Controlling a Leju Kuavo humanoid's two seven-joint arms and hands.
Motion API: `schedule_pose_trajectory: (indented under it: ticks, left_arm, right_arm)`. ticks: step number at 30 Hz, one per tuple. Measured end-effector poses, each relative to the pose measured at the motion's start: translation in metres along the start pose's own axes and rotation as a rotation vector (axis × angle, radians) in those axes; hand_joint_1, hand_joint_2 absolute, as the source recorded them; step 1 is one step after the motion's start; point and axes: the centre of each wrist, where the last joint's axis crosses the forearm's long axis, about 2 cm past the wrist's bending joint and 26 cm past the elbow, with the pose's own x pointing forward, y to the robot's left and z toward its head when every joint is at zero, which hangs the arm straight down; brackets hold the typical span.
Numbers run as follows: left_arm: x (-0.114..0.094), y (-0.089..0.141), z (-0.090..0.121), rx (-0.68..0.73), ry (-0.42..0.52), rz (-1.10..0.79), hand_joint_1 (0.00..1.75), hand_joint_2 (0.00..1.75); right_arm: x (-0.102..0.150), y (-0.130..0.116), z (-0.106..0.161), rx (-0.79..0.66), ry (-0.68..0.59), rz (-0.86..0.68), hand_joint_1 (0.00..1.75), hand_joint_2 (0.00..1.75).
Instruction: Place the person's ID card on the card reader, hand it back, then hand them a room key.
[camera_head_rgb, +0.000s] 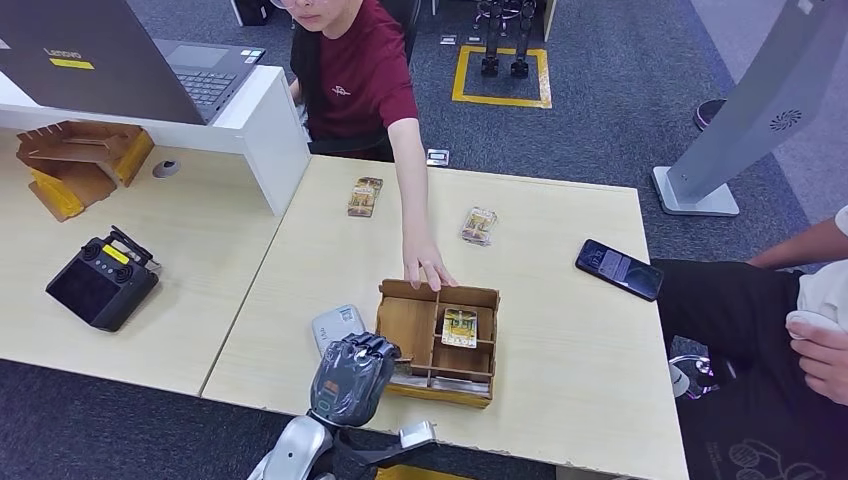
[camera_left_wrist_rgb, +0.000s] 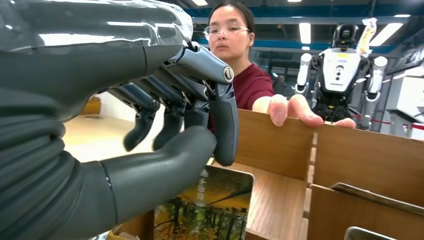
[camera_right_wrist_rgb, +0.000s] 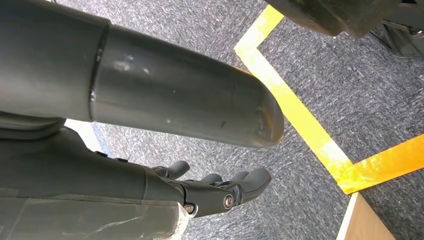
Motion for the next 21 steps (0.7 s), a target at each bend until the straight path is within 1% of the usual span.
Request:
schedule_pose_trajectory:
  ticks: [7, 19, 20, 21]
  left_arm:
    - [0.0, 0.0024, -0.0011, -0.007, -0.001, 0.01, 1.75, 1.75]
    - [0.0001, 0.0027, 0.0029, -0.016, 0.003, 0.018, 1.75, 1.75]
    - [0.0001, 0.0028, 0.0029, -0.016, 0.003, 0.018, 1.61, 1.75]
    - [0.0001, 0.0029, 0.0029, -0.015, 0.002, 0.019, 1.18, 1.75]
  right_arm:
    - [0.0007, -0.0001, 0.0, -0.002, -0.001, -0.002, 0.0, 0.0]
    - [0.0015, 0.0003, 0.0002, -0.007, -0.002, -0.003, 0.0, 0.0]
    - [0.0015, 0.0003, 0.0002, -0.007, -0.002, -0.003, 0.0, 0.0]
    - [0.0015, 0.0002, 0.0002, -0.008, -0.002, -0.003, 0.0, 0.0]
